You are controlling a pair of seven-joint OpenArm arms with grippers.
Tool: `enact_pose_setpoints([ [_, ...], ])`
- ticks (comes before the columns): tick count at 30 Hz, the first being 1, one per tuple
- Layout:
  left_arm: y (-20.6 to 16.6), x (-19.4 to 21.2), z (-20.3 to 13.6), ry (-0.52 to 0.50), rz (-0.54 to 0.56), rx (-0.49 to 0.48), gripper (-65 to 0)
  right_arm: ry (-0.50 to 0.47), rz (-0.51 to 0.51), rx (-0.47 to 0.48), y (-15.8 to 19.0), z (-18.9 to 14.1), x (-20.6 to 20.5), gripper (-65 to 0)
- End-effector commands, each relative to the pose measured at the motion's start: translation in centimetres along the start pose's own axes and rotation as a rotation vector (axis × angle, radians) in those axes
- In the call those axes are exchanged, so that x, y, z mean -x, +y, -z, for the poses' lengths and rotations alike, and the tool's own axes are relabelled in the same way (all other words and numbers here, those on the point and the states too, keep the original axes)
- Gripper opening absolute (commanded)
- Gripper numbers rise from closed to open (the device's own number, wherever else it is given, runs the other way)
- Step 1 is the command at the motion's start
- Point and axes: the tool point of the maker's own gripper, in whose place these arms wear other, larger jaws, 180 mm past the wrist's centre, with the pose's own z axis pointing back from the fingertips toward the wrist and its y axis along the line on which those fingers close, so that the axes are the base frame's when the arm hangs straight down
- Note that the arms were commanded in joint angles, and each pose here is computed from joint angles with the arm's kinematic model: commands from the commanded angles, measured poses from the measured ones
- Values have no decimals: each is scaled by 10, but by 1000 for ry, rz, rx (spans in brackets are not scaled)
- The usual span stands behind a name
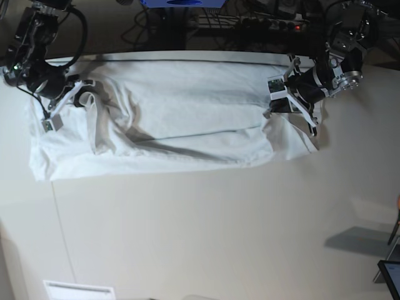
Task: Fold the T-shirt properly
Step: 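Open the left gripper and lift it off the shirt, then lower the left gripper, pinch the shirt corner and pull it outward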
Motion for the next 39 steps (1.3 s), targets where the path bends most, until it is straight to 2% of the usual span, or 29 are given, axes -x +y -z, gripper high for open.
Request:
enact_pose_setpoints([
  [1,17,-3,-5,-15,1,-54,-650,-12,-8,9,-3,-3,-5,-649],
  [5,34,1,-9,-7,-53,-134,-650,-14,-8,9,-3,-3,-6,-649],
  [10,37,4,-10,-1,-55,-141,-650,-23,-14,7,-2,-2,-11,-649],
  [13,36,6,-10,6,-56,-138,-647,-12,-29,40,-8,-2,-12,-649],
  [17,35,6,-10,6,-62,-140,-546,17,-50,99,-17,-1,-10,-649],
  [20,35,4,-9,-4,-71,-140,-459,21,-53,106,-18,-1,-9,-650],
  [25,46,-28,-10,-176,-228,-152,-346,22,-54,108,-18,-1,-9,-650],
  [28,61,-54,-15,-329,-363,-178,-339,23,-54,109,-18,-1,-9,-650],
  [31,85,-66,-24,-445,-518,-263,-339,23,-54,109,-18,-1,-9,-650],
  [33,101,-64,-22,-438,-559,-324,-339,26,-53,109,-19,-1,-8,-650],
  [35,108,-52,-15,-360,-574,-368,-339,21,-55,109,-19,-2,-8,-650],
  [39,102,-39,-3,-235,-568,-378,-339,4,-57,108,-18,-1,-10,-650],
])
